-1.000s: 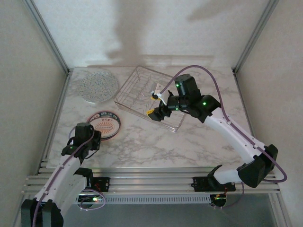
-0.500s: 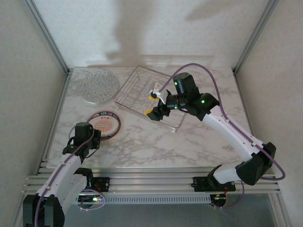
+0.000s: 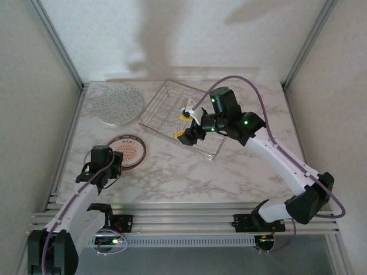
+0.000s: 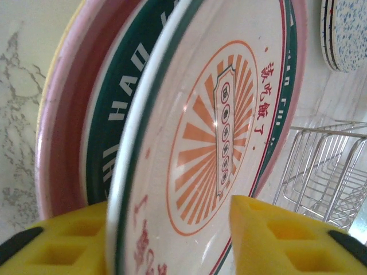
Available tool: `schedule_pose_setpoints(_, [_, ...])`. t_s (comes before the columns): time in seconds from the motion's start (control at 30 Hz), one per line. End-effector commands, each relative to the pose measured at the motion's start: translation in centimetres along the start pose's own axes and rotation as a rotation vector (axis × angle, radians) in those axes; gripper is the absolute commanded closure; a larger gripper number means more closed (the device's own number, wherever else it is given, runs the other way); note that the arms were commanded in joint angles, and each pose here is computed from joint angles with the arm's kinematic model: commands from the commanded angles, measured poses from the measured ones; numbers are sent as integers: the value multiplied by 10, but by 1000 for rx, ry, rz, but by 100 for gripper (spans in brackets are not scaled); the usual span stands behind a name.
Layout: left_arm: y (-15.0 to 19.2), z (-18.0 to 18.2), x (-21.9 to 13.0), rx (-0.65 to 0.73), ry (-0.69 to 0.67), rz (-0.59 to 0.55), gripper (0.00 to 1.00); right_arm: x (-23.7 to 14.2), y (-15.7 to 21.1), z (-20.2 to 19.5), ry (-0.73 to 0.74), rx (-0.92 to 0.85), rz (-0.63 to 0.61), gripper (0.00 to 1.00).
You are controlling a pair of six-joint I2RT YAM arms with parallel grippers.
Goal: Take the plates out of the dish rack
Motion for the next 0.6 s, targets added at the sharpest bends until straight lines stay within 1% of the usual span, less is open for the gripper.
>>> schedule_pose_setpoints(0.0, [0, 13, -1, -14, -89, 8, 47, 0, -10, 7, -34, 4, -18, 23])
schedule_pose_setpoints(0.03, [1, 14, -1, -18, -104, 14, 45, 1, -11, 6, -34, 4, -18, 23])
schedule_pose_setpoints(0.27, [1, 15, 1, -39, -163, 25, 42, 1, -12, 5, -30, 3, -20, 23])
schedule_pose_setpoints(0.43, [2, 17, 0, -83, -182, 26, 34, 2, -12, 4, -27, 4, -16, 23])
schedule_pose_setpoints(0.57, [4, 21, 0, -114, -192, 34, 33, 2, -11, 3, -25, 5, -14, 23])
Point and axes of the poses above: each hand's point on the last joint's axis, 136 mm out from that joint toward the fingers, its own x axis out along the fingers, its own z axis along the line the jaws close on, y = z × x, the point moved 1 cm from there along -x, back along the fingers, and after that the axes turned 3 degrees about x, right-handed, at the moved point
